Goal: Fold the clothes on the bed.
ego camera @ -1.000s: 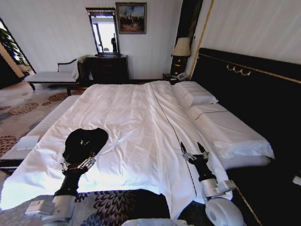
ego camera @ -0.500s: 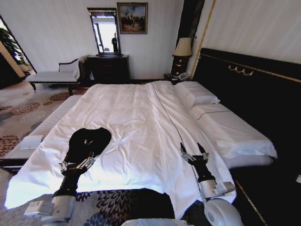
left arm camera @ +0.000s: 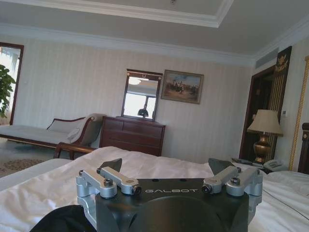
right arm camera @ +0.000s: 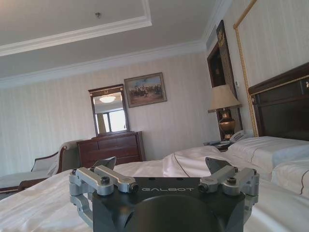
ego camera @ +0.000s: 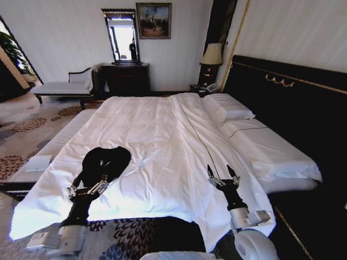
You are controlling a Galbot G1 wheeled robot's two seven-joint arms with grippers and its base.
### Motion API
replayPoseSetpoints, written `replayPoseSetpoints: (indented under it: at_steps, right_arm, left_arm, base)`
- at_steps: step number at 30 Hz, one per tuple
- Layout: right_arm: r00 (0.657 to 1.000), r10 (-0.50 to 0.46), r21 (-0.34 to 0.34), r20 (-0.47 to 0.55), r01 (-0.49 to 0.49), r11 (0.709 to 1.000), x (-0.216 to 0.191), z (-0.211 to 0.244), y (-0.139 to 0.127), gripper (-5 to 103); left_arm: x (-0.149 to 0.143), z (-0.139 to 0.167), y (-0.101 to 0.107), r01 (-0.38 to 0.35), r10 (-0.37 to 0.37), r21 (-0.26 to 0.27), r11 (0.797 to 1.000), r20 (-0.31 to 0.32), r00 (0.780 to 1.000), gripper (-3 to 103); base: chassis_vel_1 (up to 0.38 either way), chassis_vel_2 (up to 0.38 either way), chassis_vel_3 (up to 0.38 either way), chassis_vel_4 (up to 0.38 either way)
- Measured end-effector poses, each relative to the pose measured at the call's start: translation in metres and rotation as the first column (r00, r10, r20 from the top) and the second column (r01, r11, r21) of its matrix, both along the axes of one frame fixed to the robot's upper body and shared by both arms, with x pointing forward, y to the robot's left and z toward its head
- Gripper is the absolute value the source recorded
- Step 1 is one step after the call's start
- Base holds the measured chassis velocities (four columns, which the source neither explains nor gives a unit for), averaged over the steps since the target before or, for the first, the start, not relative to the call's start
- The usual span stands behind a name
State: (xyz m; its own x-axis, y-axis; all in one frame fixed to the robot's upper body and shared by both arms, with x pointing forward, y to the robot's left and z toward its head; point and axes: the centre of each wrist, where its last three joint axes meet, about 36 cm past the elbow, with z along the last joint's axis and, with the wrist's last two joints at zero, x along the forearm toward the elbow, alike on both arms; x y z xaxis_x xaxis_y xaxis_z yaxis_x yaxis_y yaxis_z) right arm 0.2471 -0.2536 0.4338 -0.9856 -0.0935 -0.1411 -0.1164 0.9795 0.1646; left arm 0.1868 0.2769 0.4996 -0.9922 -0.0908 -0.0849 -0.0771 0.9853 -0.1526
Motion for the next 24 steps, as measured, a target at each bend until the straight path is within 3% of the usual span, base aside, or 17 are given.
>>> replayPoseSetpoints:
  at_steps: [24]
  right_arm:
    - [1.000, 0.003, -0.010, 0.006, -0.003, 1.000, -0.0012, -0.0060, 0.0021, 100]
  left_arm:
    - [0.0003, -0.0014, 0.0005, 0.001, -0.001, 0.003, 1.000, 0.001, 1.000, 100]
  base:
    - [0.034, 0.058, -0.040, -0.054]
